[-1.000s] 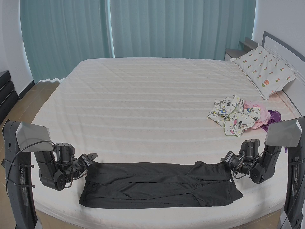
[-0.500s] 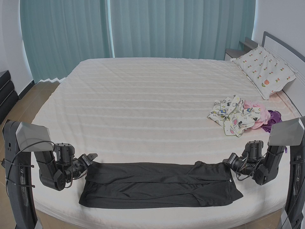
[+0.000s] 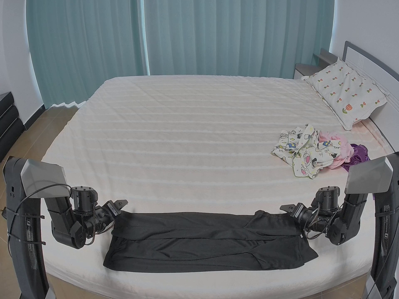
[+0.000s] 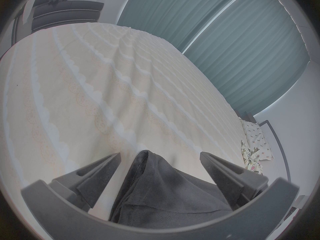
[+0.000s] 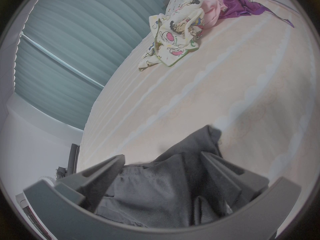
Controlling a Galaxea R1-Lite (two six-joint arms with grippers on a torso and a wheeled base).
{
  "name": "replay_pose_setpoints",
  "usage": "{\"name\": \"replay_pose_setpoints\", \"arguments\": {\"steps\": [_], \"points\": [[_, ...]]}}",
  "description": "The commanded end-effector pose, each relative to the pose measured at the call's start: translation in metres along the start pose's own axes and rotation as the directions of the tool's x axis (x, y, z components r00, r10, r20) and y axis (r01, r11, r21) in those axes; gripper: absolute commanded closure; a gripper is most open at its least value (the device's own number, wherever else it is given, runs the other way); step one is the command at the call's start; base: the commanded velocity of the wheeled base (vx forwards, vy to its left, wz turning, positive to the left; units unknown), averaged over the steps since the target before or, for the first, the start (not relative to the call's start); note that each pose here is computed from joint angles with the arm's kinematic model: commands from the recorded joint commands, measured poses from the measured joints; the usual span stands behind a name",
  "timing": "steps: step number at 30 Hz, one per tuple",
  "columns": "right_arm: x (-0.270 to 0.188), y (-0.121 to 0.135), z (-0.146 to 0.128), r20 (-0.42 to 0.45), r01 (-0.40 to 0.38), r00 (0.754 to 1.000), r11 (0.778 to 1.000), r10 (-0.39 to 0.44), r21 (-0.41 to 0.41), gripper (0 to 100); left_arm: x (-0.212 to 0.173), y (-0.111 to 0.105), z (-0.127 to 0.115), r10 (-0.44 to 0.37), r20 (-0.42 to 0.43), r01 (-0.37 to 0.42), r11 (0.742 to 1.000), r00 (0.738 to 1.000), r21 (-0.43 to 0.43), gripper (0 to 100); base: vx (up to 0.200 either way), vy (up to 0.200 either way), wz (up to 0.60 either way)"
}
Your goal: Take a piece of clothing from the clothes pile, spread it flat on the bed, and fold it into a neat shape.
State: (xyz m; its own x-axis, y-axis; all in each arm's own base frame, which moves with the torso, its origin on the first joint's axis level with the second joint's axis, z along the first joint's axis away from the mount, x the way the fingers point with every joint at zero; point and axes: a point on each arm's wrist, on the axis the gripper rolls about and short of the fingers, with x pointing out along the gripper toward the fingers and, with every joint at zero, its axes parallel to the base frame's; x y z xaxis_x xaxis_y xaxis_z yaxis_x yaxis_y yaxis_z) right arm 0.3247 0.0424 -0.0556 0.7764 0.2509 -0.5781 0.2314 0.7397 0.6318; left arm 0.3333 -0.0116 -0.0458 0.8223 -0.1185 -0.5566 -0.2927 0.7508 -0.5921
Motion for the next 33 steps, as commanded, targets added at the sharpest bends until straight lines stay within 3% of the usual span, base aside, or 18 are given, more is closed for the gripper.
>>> {"name": "replay_pose_setpoints", "arguments": {"steps": [1, 13, 17, 27, 28, 33], "points": [[0.003, 0.000, -0.004, -0.009, -0.001, 1.000, 1.000, 0.001, -0.005, 100, 0.000, 0.000, 0.001, -0.001, 0.003, 0.001, 1.000, 1.000, -0.001, 0, 0.000, 0.000, 0.00], [-0.004, -0.003, 0.004, 0.044, -0.002, 0.999, 1.000, 0.001, 0.011, 100, 0.000, 0.000, 0.001, -0.001, 0.005, 0.001, 1.000, 1.000, -0.002, 0, 0.000, 0.000, 0.00], [-0.012, -0.002, 0.008, 0.104, -0.037, 0.994, 0.999, 0.036, 0.003, 100, 0.000, 0.000, 0.001, -0.001, 0.005, 0.001, 1.000, 1.000, -0.002, 0, 0.000, 0.000, 0.00], [-0.007, -0.008, -0.004, 0.069, -0.011, 0.998, 1.000, 0.012, -0.011, 100, 0.000, 0.000, 0.001, -0.001, 0.005, 0.001, 1.000, 1.000, -0.003, 0, 0.000, 0.000, 0.00], [-0.007, -0.008, -0.004, 0.069, -0.011, 0.998, 1.000, 0.012, -0.011, 0, 0.000, 0.000, 0.001, -0.001, 0.005, 0.001, 1.000, 1.000, -0.003, 0, 0.000, 0.000, 0.00], [-0.007, -0.003, 0.007, 0.136, -0.050, 0.989, 0.998, 0.056, -0.042, 0, 0.000, 0.000, 0.001, -0.003, 0.004, 0.003, 1.000, 1.000, -0.003, 0, 0.000, 0.000, 0.00]]}}
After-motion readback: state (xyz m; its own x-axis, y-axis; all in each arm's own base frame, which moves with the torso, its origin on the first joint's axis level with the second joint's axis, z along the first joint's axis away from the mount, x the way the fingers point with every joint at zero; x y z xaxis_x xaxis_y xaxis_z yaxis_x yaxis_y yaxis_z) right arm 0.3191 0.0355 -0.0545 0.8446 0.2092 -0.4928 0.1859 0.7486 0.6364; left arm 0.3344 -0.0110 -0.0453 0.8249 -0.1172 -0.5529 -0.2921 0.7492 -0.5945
